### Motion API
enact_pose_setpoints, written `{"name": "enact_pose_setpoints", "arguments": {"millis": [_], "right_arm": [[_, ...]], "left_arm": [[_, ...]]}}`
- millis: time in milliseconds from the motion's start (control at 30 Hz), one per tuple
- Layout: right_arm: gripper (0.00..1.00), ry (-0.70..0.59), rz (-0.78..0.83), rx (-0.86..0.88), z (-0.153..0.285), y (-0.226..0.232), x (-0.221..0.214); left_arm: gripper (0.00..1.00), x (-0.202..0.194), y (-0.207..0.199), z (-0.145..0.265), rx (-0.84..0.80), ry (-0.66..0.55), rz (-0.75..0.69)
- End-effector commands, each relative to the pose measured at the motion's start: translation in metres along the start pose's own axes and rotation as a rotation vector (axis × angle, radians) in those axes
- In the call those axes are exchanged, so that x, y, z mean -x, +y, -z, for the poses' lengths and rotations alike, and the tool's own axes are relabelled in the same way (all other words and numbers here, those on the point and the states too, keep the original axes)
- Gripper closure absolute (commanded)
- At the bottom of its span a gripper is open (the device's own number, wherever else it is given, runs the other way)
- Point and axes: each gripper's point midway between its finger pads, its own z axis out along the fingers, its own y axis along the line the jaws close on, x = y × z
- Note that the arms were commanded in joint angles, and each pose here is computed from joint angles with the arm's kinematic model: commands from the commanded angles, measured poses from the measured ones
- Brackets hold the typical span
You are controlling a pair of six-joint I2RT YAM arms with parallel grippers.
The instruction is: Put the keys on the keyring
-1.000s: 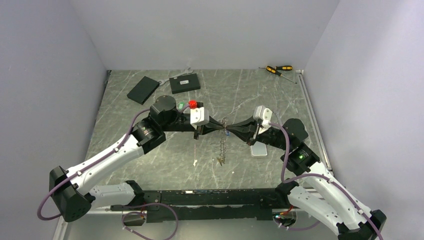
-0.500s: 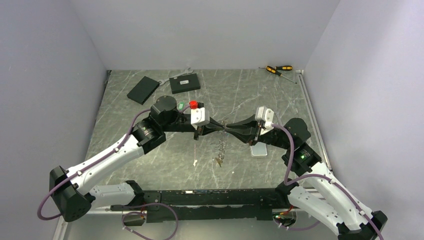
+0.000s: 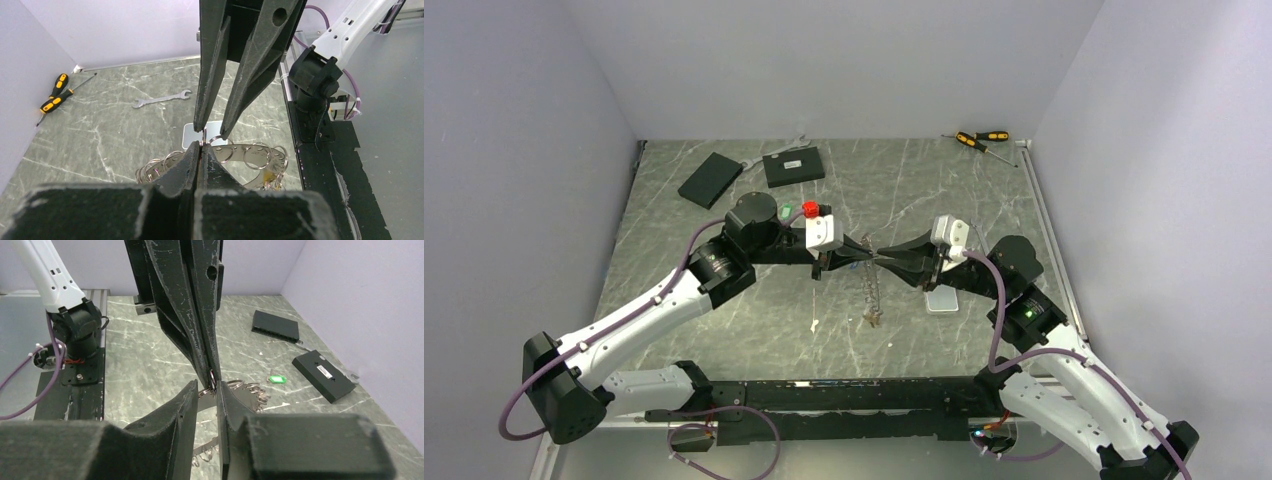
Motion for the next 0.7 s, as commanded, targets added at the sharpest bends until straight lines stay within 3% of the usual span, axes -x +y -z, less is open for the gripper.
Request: {"name": "enact_pose_setpoints", "arguments": {"millis": [0, 667], "right_arm": [[0.77, -0.039, 0.055, -0.016, 0.001, -0.003, 0.019], [0.73, -0.045, 0.09, -0.092, 0.007, -0.013, 0.02]], "left_arm": [[1.0, 0.033, 0.002, 0.004, 0.017, -0.097, -0.075], [1.0, 0.039, -0.003, 0.007, 0.0, -0.111, -0.078]]}}
